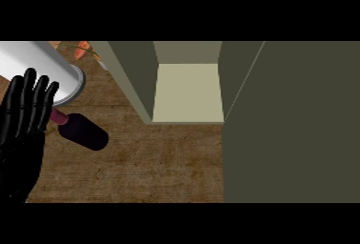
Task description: Pick up the wine, place it into the cabinet and close the cabinet
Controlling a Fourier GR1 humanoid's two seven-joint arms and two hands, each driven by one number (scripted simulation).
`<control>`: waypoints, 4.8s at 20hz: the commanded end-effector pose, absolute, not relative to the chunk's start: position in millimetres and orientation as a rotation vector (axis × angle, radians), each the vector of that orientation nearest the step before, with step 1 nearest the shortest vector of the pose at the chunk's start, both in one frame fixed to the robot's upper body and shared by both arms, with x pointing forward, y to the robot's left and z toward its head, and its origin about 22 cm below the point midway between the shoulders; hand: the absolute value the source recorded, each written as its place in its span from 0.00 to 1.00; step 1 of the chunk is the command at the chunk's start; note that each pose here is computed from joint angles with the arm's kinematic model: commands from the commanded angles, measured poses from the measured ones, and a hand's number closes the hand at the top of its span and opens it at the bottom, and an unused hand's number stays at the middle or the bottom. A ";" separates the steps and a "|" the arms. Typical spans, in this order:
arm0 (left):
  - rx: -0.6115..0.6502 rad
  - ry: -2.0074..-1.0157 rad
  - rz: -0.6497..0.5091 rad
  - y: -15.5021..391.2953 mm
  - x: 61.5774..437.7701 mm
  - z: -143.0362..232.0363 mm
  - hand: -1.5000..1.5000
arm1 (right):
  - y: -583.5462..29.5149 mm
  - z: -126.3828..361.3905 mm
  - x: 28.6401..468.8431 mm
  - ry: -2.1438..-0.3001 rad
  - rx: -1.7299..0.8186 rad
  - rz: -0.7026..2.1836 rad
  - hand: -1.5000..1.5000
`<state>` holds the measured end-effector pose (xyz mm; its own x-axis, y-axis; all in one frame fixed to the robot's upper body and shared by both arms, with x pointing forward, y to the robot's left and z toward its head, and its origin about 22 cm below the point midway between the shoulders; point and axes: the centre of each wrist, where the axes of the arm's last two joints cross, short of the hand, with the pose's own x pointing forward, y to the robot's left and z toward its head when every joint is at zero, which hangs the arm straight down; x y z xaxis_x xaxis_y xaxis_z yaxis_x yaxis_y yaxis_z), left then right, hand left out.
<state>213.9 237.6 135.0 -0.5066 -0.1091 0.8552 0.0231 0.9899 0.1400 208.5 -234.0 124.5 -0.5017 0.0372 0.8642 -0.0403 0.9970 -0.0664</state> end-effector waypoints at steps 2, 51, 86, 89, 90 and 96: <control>-0.041 -2.097 -0.240 244.0 215.8 139.0 0.00 | -253.2 113.4 213.5 -2.092 0.010 0.093 0.00; -0.326 -1.837 0.037 330.0 178.5 181.8 0.00 | -214.2 212.5 133.2 -1.947 0.198 0.235 0.00; -0.211 -1.682 0.054 376.7 260.6 28.6 0.00 | -211.0 211.5 128.5 -1.959 0.194 0.257 0.00; -0.231 -1.661 0.093 393.0 248.3 1.1 0.00 | -214.1 211.4 118.8 -1.946 0.195 0.269 0.00; -0.232 -1.665 0.080 386.3 256.5 10.6 0.00 | -222.9 207.2 123.7 -1.952 0.203 0.233 0.00; -0.252 -1.625 0.067 385.4 258.1 -25.7 0.00 | -212.1 212.8 131.2 -1.949 0.205 0.236 0.00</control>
<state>259.3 388.3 2.8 -0.0701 0.1986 0.9776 0.1083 0.9757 -0.1905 147.9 -207.8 204.2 -0.3368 0.0146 0.9415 -0.2368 0.9664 -0.0997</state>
